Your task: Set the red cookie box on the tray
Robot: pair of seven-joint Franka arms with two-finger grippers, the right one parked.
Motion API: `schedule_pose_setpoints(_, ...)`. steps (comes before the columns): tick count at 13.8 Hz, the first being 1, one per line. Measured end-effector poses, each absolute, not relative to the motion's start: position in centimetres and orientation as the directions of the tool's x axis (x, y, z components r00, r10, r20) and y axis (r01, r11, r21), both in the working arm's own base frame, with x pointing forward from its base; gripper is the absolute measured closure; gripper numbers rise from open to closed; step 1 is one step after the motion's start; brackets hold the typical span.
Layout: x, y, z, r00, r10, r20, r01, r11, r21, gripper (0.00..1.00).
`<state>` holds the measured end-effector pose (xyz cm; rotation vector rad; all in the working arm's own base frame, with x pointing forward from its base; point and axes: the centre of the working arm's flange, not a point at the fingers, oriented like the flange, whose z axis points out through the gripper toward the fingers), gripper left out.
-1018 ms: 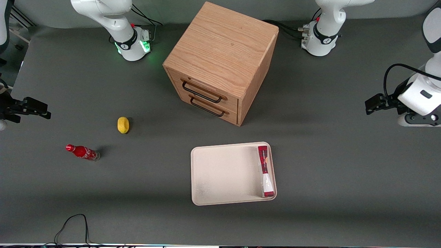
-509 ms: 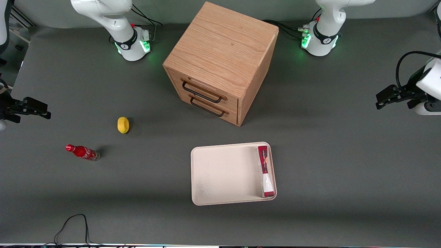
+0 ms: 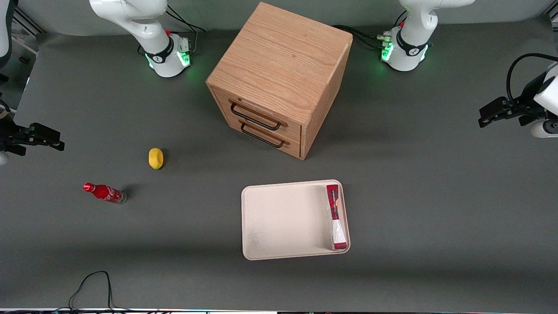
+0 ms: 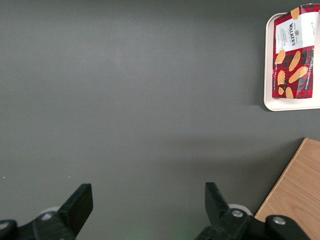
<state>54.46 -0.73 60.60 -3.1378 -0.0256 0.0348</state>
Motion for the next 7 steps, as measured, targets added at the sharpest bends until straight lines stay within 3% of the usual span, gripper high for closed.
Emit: schedule_pose_setpoints(7,54.52,-0.55,59.94,0.999,-0.003,-0.049,-0.003,-1.0,-0.003,0.0)
